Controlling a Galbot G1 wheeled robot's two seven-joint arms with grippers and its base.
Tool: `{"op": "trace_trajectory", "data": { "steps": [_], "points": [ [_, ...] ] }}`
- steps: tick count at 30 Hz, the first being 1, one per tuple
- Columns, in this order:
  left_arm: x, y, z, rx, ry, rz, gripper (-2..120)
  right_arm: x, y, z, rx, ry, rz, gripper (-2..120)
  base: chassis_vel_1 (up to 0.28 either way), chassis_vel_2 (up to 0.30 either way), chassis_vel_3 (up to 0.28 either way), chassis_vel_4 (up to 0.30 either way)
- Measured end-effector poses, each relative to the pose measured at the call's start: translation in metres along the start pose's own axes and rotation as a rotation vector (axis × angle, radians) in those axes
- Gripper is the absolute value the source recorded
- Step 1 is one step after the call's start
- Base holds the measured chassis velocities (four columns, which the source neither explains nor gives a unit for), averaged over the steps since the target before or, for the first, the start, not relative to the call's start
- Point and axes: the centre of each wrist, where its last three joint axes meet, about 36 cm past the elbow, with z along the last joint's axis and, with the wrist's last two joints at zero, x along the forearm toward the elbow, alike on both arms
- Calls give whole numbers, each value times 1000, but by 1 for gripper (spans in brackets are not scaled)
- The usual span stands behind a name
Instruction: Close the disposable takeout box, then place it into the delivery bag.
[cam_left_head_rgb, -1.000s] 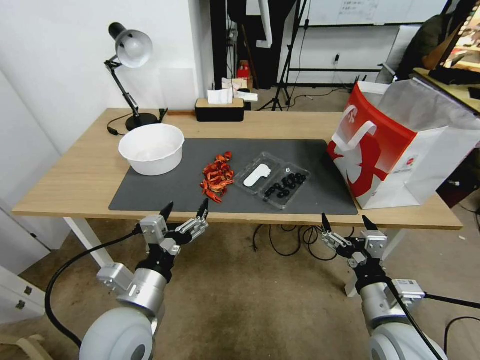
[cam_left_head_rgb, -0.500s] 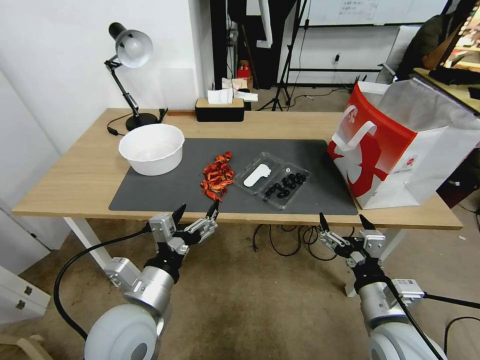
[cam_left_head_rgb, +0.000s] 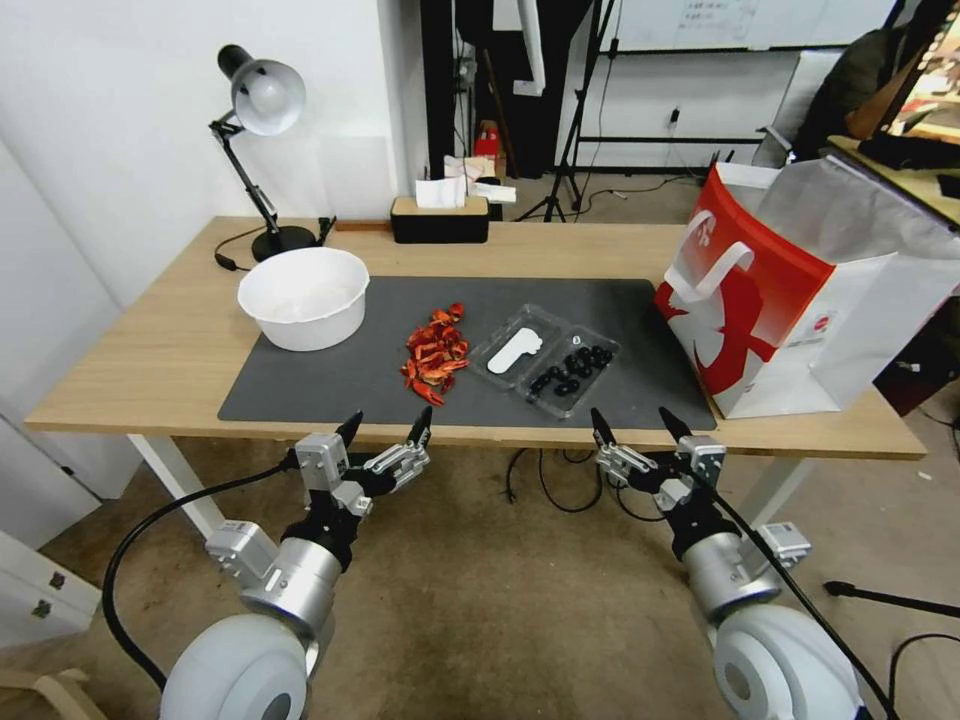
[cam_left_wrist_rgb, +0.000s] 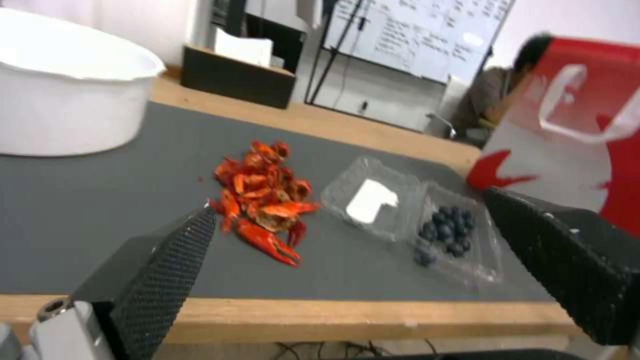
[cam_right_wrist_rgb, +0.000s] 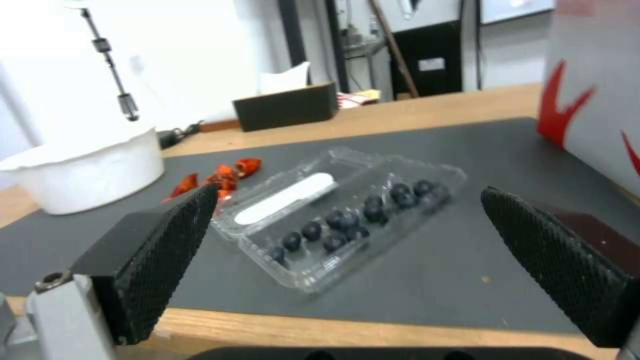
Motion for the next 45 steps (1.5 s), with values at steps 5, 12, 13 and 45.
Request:
{"op": "trace_trajectory", "data": {
  "steps": [5, 12, 13, 45],
  "points": [
    [1, -2, 4, -21, 13, 15, 100, -7, -7, -12, 31, 14, -31, 100, 0, 0, 0, 0],
    [8, -8, 6, -59, -19, -8, 100, -24, -11, -29, 67, 50, -48, 100, 0, 0, 0, 0],
    [9, -8, 6, -64, -22, -12, 100, -27, -11, -31, 61, 59, -59, 100, 0, 0, 0, 0],
    [1, 7, 21, -70, -31, -64, 100, -104, 17, -63, -72, 432, -169, 100, 0, 0, 0, 0]
  ]
}}
